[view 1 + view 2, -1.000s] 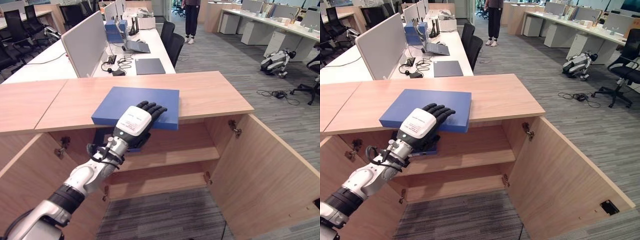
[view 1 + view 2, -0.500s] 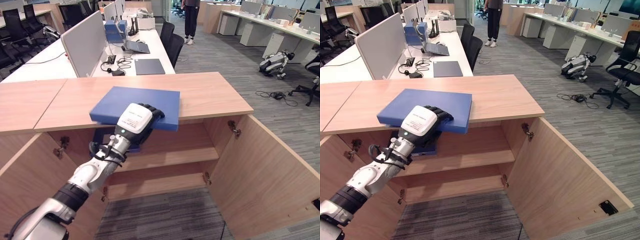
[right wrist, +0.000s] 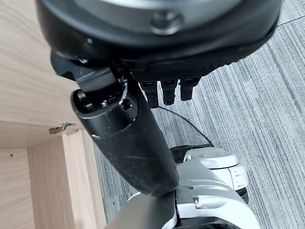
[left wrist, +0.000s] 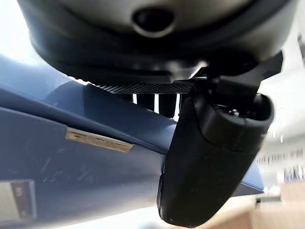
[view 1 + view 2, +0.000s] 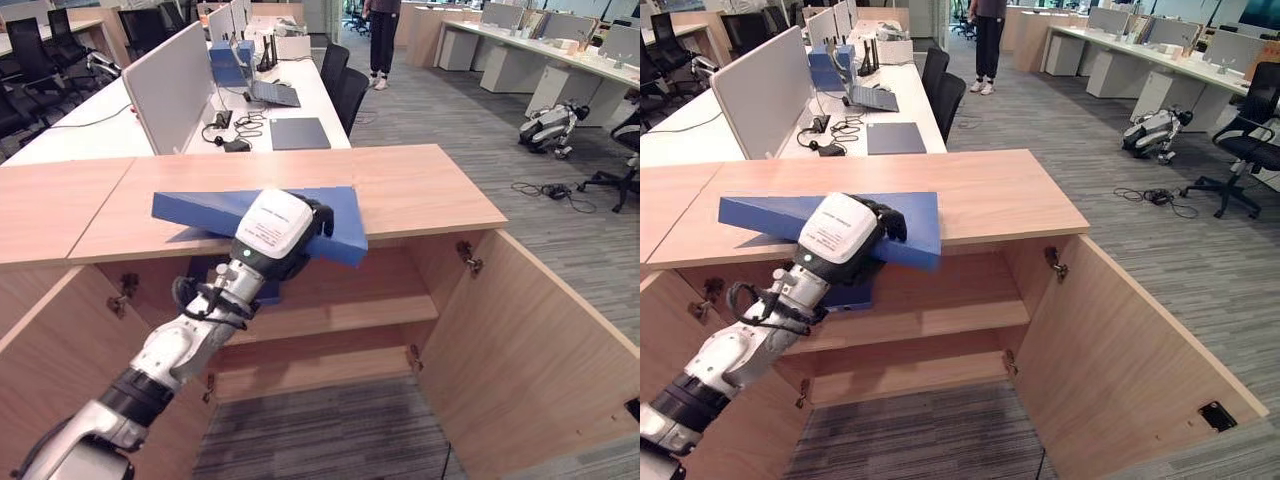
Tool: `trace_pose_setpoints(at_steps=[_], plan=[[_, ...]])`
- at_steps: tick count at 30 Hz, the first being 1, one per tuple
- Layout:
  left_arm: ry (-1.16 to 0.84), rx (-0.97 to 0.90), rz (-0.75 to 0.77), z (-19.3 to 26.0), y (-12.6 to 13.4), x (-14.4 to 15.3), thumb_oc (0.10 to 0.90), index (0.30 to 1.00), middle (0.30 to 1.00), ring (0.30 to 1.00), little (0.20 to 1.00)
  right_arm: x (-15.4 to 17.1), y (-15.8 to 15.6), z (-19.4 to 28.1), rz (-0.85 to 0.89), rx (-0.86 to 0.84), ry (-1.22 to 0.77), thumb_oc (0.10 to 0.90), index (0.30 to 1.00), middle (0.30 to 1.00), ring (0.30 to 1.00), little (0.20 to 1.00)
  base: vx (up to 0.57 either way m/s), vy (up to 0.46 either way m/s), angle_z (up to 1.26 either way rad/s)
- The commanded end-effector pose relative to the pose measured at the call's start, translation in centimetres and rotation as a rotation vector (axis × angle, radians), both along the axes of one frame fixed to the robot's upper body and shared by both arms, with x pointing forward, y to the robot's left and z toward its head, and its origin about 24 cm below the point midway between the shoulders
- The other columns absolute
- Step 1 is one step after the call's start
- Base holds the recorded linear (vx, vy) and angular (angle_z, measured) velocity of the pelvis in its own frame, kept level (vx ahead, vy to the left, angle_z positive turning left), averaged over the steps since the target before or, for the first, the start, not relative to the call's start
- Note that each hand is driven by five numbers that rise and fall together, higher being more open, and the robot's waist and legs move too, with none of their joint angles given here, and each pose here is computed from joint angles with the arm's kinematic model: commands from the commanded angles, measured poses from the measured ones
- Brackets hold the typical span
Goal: Put the empty folder in the office cabinet
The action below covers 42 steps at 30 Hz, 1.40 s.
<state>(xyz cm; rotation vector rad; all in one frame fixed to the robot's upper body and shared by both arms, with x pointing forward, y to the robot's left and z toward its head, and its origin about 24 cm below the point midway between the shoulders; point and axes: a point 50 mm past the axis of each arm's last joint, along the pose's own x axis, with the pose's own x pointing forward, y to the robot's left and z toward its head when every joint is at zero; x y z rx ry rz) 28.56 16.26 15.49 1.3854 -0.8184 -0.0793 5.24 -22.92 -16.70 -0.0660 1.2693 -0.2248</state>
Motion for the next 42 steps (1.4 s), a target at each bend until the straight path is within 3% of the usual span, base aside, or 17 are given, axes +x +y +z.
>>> trace_pose_setpoints(at_steps=[1,4,7,9,12,13,14,19,25,26,27,28,29,31,34,37,42], plan=[[-0.327,-0.378,-0.200,9.9,-0.9,-1.3,0.400,0.300,0.300,0.300,0.300,4.0,0.8,0.6,0.014,0.029,-0.133,0.800,0.900,0.900,0.900,0.900,-0.02,-0.013,0.04],[-0.328,-0.537,-0.287,10.8,-1.0,-2.3,0.400,0.300,0.300,0.300,0.300,4.1,1.1,0.7,0.020,0.039,-0.142,0.800,0.900,0.900,0.900,0.900,-0.01,-0.012,0.03],[-0.288,-0.839,-0.487,11.9,-0.9,-3.9,0.400,0.300,0.300,0.300,0.300,4.6,1.4,0.8,0.037,0.050,-0.163,0.800,0.900,0.900,0.900,0.900,-0.03,-0.016,0.06],[-0.188,-1.081,-0.704,12.5,-0.7,-4.7,0.400,0.300,0.300,0.300,0.300,5.3,1.5,1.1,0.046,0.059,-0.187,0.800,0.900,0.900,0.900,0.900,-0.01,-0.009,0.03],[-0.143,-1.141,-0.775,12.6,-0.7,-4.8,0.400,0.300,0.300,0.300,0.300,5.5,1.5,1.1,0.047,0.066,-0.195,0.800,0.900,0.900,0.900,0.900,-0.01,-0.004,0.01],[0.017,-1.255,-0.955,12.7,-1.1,-5.1,0.400,0.300,0.300,0.300,0.300,6.0,1.4,1.3,0.060,0.071,-0.204,0.800,0.900,0.900,0.900,0.900,-0.01,-0.010,0.05],[0.076,-1.287,-1.018,12.6,-1.4,-5.1,0.400,0.300,0.300,0.300,0.300,6.2,1.4,1.4,0.069,0.075,-0.209,0.800,0.900,0.900,0.900,0.900,-0.03,-0.011,0.05],[0.318,-1.369,-1.193,11.7,-2.2,-5.3,0.400,0.300,0.300,0.300,0.300,6.7,2.1,1.5,0.099,0.108,-0.213,0.800,0.900,0.900,0.900,0.900,-0.02,-0.007,0.06],[0.495,-1.384,-1.205,10.4,-2.1,-5.2,0.400,0.300,0.300,0.300,0.300,7.3,2.5,1.9,0.125,0.138,-0.242,0.800,0.900,0.900,0.900,0.900,0.02,-0.003,0.00],[0.570,-1.377,-1.151,9.5,-2.2,-4.6,0.400,0.300,0.300,0.300,0.300,6.1,1.8,1.3,0.094,0.118,-0.179,0.800,0.900,0.900,0.900,0.900,0.00,0.000,0.00],[0.599,-1.344,-1.143,9.3,-2.4,-4.8,0.400,0.300,0.300,0.300,0.300,6.8,0.7,1.5,0.051,0.086,-0.184,0.800,0.900,0.900,0.900,0.900,0.00,0.000,0.00],[0.606,-1.349,-1.133,9.0,-2.2,-5.1,0.400,0.300,0.300,0.300,0.300,8.7,1.7,1.9,0.057,0.101,-0.244,0.800,0.900,0.900,0.900,0.900,0.02,0.006,0.03],[0.646,-1.351,-1.057,8.1,-1.2,-4.5,0.400,0.300,0.300,0.300,0.300,9.0,1.2,2.0,-0.075,0.166,-0.252,0.800,0.900,0.900,0.900,0.900,0.06,0.005,0.04],[0.729,-1.271,-1.047,7.8,-0.9,-5.2,0.400,0.300,0.300,0.300,0.300,10.9,0.0,3.1,-0.124,0.153,-0.352,0.800,0.900,0.900,0.900,0.900,0.02,0.001,0.05],[0.842,-1.175,-0.919,6.7,1.1,-5.8,0.400,0.300,0.300,0.300,0.300,16.0,-2.2,7.8,-0.223,0.170,-0.686,0.800,0.900,0.900,0.900,0.900,0.01,-0.002,0.01],[0.917,-1.094,-0.786,6.1,3.1,-5.7,0.400,0.300,0.300,0.300,0.300,19.8,-2.8,13.9,-0.147,0.187,-1.006,0.800,0.900,0.900,0.900,0.900,0.00,0.000,0.00],[0.923,-1.060,-0.673,4.8,5.9,-5.5,0.400,0.300,0.300,0.300,0.300,21.4,-2.9,21.4,0.053,0.185,-1.310,0.800,0.900,0.900,0.900,0.900,0.01,0.008,0.02]])
